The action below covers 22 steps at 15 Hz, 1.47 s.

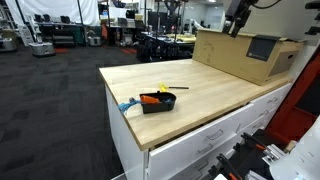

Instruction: Shift the black object to the right

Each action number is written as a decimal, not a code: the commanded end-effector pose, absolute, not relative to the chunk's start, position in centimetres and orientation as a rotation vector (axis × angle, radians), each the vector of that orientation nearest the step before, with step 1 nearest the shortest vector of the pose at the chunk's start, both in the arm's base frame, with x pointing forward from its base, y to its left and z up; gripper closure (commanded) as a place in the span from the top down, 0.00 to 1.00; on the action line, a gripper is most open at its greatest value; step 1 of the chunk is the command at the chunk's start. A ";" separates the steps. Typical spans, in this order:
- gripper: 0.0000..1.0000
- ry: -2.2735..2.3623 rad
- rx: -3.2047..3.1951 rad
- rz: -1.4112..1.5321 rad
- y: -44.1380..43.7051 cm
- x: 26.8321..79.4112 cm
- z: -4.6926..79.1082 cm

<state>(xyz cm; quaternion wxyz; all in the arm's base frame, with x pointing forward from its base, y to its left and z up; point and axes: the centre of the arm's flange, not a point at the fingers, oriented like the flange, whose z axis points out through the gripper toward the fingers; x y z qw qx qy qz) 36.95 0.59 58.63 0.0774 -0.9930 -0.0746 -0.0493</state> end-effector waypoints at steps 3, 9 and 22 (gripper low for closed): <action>1.00 -0.413 -2.965 -0.122 5.5 39.6 55.9; 1.00 -0.837 -2.920 -0.142 11.4 42.8 51.6; 1.00 -1.807 -2.517 -0.096 17.3 44.6 45.5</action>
